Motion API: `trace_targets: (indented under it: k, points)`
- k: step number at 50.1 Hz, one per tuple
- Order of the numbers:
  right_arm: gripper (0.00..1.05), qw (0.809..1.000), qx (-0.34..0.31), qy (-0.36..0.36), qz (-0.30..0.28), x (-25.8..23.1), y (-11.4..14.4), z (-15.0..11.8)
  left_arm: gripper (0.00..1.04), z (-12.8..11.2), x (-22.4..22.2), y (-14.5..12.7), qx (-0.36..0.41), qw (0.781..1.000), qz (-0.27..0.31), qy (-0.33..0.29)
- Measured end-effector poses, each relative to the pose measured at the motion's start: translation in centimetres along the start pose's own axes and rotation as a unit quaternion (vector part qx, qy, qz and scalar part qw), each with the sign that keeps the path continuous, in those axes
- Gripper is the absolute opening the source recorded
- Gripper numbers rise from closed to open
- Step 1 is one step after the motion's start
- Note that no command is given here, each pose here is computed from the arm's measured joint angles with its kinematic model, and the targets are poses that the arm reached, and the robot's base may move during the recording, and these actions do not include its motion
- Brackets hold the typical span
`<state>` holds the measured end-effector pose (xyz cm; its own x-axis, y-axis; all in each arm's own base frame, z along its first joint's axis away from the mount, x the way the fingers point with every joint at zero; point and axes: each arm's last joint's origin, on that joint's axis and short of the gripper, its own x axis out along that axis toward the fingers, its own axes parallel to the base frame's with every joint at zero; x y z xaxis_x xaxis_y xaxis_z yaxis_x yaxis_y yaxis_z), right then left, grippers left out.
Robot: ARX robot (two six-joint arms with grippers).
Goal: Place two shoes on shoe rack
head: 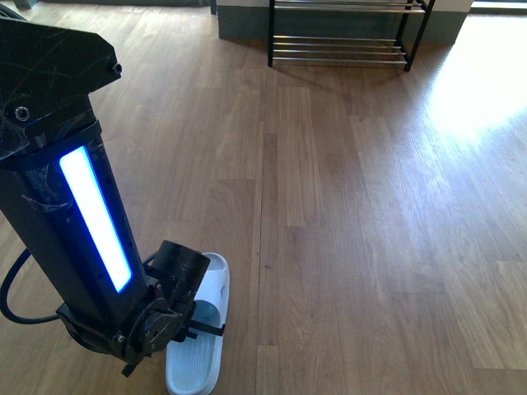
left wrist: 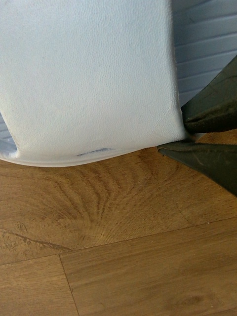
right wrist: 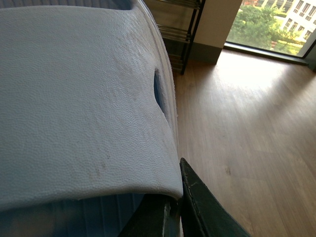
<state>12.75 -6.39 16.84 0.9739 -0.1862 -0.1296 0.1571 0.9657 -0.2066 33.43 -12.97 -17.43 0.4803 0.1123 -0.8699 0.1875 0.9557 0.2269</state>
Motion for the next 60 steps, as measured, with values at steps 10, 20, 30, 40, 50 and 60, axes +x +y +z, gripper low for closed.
trace_targets:
  k: [10,20,30,40,50,60]
  points:
    - [0.02,1.000,0.000,0.000,0.000,0.0,0.0,0.0,0.02,0.0,0.0,0.2,-0.007,1.000,0.007,0.001]
    - [0.02,1.000,0.000,0.000,0.000,0.0,0.0,0.0,0.02,0.5,-0.8,0.9,-0.018,1.000,0.013,0.004]
    - [0.02,1.000,0.000,0.000,0.000,0.0,0.0,0.0,0.02,5.2,-5.6,4.4,-0.071,0.997,0.016,-0.035]
    - [0.02,1.000,0.000,0.000,0.000,0.0,0.0,0.0,0.02,9.6,-13.8,9.2,-0.120,0.987,0.045,-0.098]
    - [0.02,1.000,0.000,0.000,0.000,0.0,0.0,0.0,0.02,9.8,-20.5,11.5,-0.133,0.982,0.070,-0.119]
    - [0.02,1.000,0.000,0.000,0.000,0.0,0.0,0.0,0.02,8.1,-29.6,13.4,-0.143,0.969,0.105,-0.173]
